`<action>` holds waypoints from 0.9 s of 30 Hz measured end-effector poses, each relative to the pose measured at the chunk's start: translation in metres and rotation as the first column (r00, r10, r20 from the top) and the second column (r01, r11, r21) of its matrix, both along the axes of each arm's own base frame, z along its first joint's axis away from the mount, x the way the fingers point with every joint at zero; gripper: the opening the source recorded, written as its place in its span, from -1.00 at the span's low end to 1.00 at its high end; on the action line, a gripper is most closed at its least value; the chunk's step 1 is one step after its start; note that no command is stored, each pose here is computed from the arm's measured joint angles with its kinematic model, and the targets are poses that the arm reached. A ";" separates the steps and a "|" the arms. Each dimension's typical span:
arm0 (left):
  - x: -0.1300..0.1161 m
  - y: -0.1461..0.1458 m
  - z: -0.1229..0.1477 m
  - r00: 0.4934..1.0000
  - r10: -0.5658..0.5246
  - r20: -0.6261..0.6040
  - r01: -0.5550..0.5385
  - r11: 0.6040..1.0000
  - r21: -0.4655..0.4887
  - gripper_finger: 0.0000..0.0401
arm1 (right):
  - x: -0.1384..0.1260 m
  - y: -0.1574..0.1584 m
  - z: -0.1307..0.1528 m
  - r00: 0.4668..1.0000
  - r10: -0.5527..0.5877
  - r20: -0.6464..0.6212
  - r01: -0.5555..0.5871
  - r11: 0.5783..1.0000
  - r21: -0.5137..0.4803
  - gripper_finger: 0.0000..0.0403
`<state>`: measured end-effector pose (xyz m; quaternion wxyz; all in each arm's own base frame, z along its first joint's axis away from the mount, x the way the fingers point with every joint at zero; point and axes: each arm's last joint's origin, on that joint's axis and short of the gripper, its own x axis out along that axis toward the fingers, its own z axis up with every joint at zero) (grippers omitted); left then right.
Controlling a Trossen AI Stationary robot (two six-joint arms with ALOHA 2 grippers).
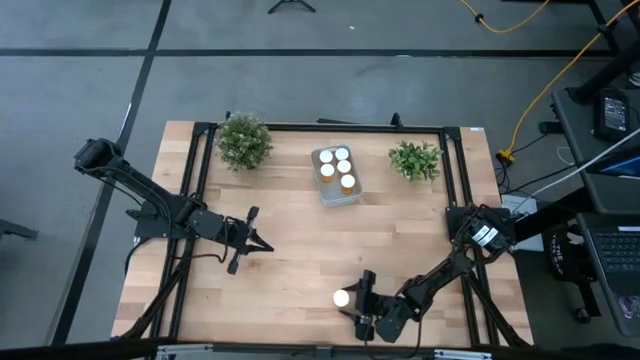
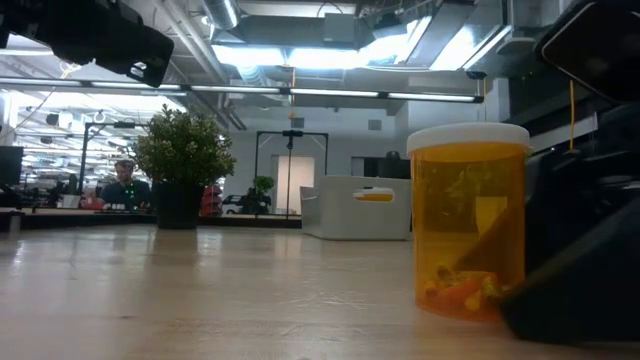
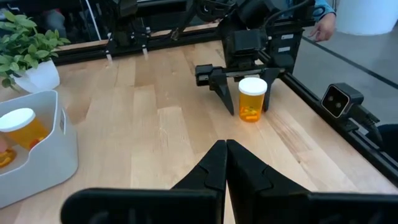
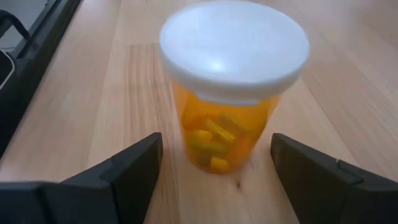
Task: Pick and place pill bottles into a basket
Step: Put the orange pill bottle into the gray bin
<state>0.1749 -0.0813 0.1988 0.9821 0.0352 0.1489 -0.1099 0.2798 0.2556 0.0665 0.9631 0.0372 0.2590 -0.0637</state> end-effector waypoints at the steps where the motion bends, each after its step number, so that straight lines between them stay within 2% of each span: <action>1: 0.000 0.000 0.000 1.000 0.000 -0.001 0.000 1.000 0.000 -0.98 | 0.000 0.000 0.000 1.000 0.002 -0.001 -0.002 1.000 -0.001 0.51; 7: 0.000 0.000 0.000 1.000 0.000 -0.001 0.000 1.000 0.001 -0.98 | 0.002 0.000 0.000 1.000 0.002 -0.002 -0.002 1.000 0.004 0.50; 15: 0.000 0.000 0.000 1.000 0.000 0.000 0.000 1.000 0.001 -0.98 | 0.003 -0.002 0.000 1.000 -0.002 0.001 0.002 1.000 0.010 0.33; 27: 0.000 0.000 0.000 1.000 0.000 0.000 0.000 1.000 0.000 -0.98 | 0.004 -0.001 0.001 1.000 0.016 0.010 -0.016 1.000 0.006 0.20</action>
